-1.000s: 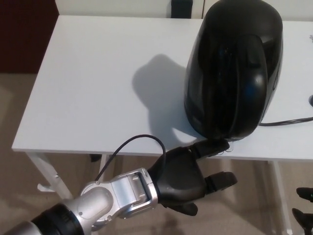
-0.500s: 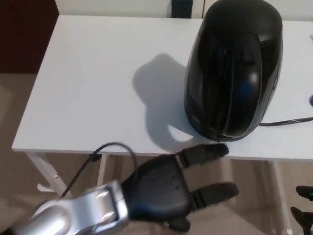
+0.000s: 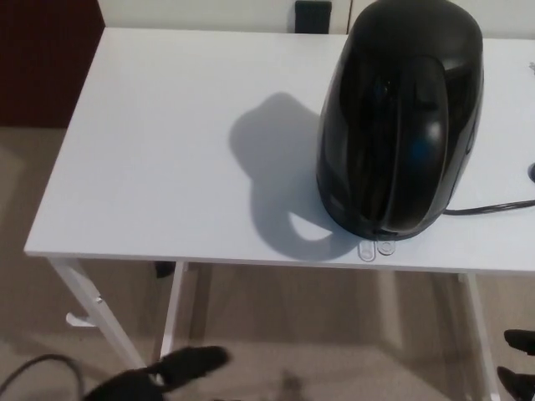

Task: The robot walk towards a table in front and click the button on the base of the boilling pot using its left middle finger

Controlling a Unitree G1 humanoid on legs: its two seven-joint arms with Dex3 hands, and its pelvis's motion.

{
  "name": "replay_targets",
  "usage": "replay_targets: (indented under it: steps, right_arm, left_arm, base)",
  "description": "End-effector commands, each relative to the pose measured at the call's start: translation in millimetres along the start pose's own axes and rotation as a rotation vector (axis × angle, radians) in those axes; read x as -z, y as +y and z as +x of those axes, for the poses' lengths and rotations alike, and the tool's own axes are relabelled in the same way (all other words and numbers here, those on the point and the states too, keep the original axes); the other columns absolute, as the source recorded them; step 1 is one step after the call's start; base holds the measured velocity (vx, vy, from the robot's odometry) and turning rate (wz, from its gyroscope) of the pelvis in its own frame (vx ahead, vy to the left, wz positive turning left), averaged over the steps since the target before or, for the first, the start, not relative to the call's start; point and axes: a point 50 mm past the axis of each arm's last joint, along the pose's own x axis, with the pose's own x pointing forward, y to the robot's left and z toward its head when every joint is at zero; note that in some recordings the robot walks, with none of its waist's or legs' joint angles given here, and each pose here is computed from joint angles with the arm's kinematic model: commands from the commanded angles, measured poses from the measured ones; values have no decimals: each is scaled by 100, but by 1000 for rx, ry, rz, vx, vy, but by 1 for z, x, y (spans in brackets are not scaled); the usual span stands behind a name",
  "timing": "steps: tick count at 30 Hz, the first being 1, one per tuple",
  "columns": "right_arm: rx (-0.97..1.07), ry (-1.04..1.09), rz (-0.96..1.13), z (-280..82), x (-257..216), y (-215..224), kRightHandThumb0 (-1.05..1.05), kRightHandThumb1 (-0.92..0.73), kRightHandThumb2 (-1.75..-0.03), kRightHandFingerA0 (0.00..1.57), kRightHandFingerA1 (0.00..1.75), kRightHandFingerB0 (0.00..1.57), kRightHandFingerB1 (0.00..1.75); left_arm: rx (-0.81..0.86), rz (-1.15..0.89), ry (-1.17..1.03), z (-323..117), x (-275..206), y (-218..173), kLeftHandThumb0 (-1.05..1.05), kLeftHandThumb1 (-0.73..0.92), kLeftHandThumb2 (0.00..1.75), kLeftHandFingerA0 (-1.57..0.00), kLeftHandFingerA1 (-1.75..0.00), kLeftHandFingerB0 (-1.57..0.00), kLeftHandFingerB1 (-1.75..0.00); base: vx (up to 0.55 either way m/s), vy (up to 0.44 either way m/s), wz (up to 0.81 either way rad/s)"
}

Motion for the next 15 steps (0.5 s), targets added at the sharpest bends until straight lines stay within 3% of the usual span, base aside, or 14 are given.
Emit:
replay_targets:
  steps: [1,2,3,4,5,6,7,8,9,15]
  right_arm:
    - [-35,53,12,-9,20,3,-26,-63,-59,49,48,44,43]
    - [-36,55,11,-9,21,4,-26,-63,-58,51,49,45,43]
    - [-38,57,8,-9,21,6,-26,-63,-58,51,49,45,43]
    - [-38,58,12,-8,21,7,-26,-63,-58,53,50,45,44]
    - [-42,62,11,-8,21,8,-29,-62,-57,56,50,45,43]
    - [-48,68,10,-7,21,10,-29,-62,-58,55,50,45,43]
    - [-49,68,12,-7,21,10,-29,-62,-58,55,50,45,43]
    - [-49,66,11,-6,19,9,-28,-62,-58,53,48,43,42]
    - [-47,66,9,-4,17,7,-28,-62,-58,53,48,44,42]
    - [-67,82,-15,-7,23,7,-33,-60,-58,51,48,42,42]
  left_arm:
    - [-20,-437,415,-32,54,-49,-76,87,68,-28,-31,-9,-22]
    - [-23,-489,476,-36,60,-55,-82,75,107,-25,-47,-3,-27]
    - [-28,-558,551,-40,67,-62,-82,75,107,-25,-47,-3,-27]
    - [-45,-606,596,-43,72,-66,-78,88,68,-32,-32,-10,-23]
    - [-58,-664,658,-47,76,-70,-75,82,67,-27,-32,-10,-23]
    - [-68,-740,750,-54,82,-77,-76,65,95,-20,-45,-6,-33]
    - [-69,-746,764,-55,84,-77,-76,65,95,-20,-45,-6,-33]
    - [-66,-757,827,-57,89,-80,-65,67,61,-30,-32,-14,-25]
    - [-57,-766,913,-59,95,-84,-64,53,80,-23,-43,-8,-35]
    - [-95,-857,968,-64,100,-88,-64,50,78,-22,-43,-9,-37]
  base:
    - [0,0,0]
    - [0,0,0]
    - [0,0,0]
    - [0,0,0]
    - [0,0,0]
    - [0,0,0]
    - [0,0,0]
    - [0,0,0]
    - [0,0,0]
    - [0,0,0]
